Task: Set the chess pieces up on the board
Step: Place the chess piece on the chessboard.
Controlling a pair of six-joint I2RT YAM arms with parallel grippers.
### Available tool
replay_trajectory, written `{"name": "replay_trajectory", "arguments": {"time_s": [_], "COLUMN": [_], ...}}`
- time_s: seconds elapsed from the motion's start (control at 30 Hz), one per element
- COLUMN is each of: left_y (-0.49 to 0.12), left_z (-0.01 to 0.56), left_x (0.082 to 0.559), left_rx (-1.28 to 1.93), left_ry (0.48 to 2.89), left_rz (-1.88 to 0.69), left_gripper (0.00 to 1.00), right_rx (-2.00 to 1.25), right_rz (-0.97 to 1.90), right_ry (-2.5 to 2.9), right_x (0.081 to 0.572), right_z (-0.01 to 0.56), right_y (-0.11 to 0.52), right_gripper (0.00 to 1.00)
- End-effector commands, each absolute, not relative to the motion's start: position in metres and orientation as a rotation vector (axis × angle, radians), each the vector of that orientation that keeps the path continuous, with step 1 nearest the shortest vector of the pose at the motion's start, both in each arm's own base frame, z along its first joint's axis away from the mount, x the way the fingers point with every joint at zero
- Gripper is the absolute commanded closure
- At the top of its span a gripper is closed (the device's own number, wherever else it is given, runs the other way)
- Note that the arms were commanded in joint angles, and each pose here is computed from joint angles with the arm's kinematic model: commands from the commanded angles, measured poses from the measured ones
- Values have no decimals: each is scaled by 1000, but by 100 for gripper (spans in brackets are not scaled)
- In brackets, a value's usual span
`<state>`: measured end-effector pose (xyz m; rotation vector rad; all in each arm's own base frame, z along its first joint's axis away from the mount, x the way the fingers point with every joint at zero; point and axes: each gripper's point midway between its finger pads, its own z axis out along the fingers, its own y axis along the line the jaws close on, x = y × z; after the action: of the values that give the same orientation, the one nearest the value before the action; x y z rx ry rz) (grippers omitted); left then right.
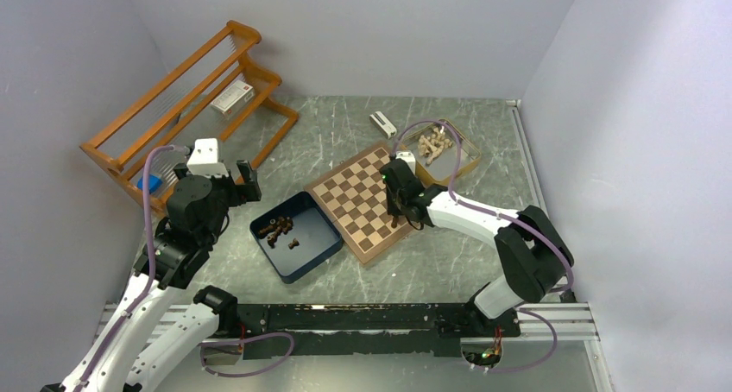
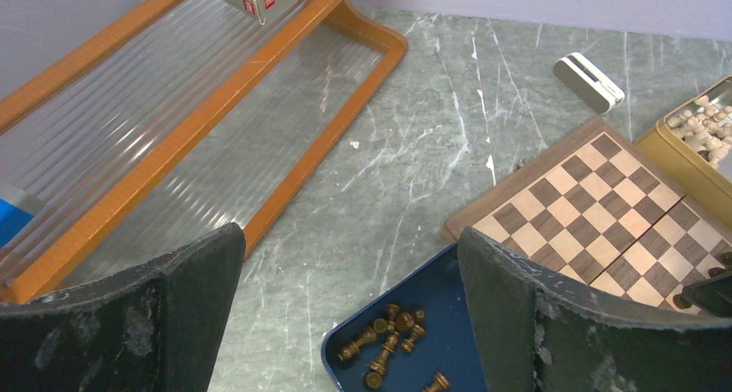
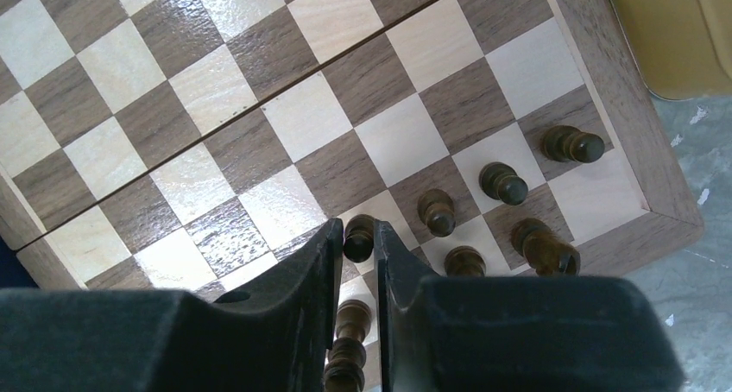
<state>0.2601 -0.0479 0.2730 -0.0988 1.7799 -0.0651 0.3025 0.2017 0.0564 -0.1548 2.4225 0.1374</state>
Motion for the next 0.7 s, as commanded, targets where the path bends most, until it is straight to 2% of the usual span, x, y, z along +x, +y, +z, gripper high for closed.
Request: {"name": "replay_trajectory", "arguments": {"time_s": [0.0,0.67], "left_y": [-50,-50], "left_z": [282,282], "left_x": [261,261], "left_rx": [-94,-94], "left_ry": [1745,1746], "left_rz": [-84,-86], "left_gripper": [2,2], "right_rx": [-130,-131], "right_rz": [118,109], "right_ry": [2428,2442], "right_x": [307,302], "right_z": [57,61], "right_y": [200,196], "right_gripper": [77,83]}}
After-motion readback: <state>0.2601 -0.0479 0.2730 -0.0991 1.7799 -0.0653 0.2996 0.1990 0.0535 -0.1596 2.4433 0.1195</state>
